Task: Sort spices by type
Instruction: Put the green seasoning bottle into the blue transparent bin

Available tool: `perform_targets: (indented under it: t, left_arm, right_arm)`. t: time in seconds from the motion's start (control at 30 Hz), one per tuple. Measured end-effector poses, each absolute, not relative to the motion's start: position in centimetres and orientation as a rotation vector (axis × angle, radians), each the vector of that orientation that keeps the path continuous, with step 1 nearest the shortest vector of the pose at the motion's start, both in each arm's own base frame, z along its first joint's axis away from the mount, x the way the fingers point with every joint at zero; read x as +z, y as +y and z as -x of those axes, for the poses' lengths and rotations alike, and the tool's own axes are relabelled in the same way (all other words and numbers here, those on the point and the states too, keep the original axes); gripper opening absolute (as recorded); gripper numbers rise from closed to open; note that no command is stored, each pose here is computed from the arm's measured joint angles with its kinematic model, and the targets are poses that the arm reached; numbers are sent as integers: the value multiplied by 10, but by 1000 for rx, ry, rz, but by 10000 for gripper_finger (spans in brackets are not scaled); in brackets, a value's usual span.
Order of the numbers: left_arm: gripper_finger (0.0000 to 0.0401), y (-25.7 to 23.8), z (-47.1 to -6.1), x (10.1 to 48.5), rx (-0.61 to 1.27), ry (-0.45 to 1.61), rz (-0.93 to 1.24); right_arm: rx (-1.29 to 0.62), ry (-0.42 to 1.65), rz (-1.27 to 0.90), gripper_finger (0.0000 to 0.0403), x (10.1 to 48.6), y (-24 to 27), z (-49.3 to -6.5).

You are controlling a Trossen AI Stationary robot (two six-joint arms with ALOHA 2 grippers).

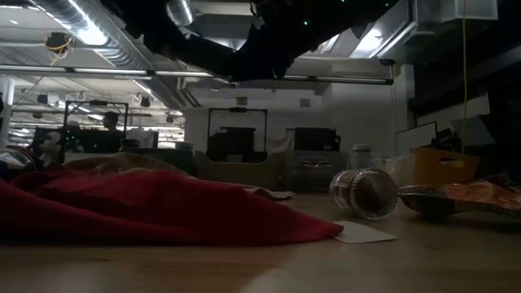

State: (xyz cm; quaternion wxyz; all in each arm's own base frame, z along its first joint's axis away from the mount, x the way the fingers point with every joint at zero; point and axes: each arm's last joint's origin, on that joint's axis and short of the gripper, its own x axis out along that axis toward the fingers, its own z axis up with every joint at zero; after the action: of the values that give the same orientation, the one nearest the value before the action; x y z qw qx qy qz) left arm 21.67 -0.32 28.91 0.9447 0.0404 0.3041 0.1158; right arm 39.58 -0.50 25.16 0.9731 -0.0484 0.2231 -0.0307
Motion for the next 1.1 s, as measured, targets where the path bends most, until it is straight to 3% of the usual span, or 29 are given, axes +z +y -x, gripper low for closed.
perform_targets:
  t: [0.13, 0.3, 0.83, 1.1]
  left_arm:
    - [235, -3, -217, 289, 234, 617, -82]
    - [187, -5, -217, 289, 172, 626, -70]
    - [185, -4, -215, 287, 135, 656, -46]
    - [185, 8, -200, 298, 217, 817, -17]
  right_arm:
    - [-48, 442, 94, 204, 252, -5, -396]
    - [-34, 446, 99, 204, 252, -4, -396]
    - [-5, 437, 77, 257, 253, -3, -396]
    - [-11, 444, 78, 275, 252, -4, -396]
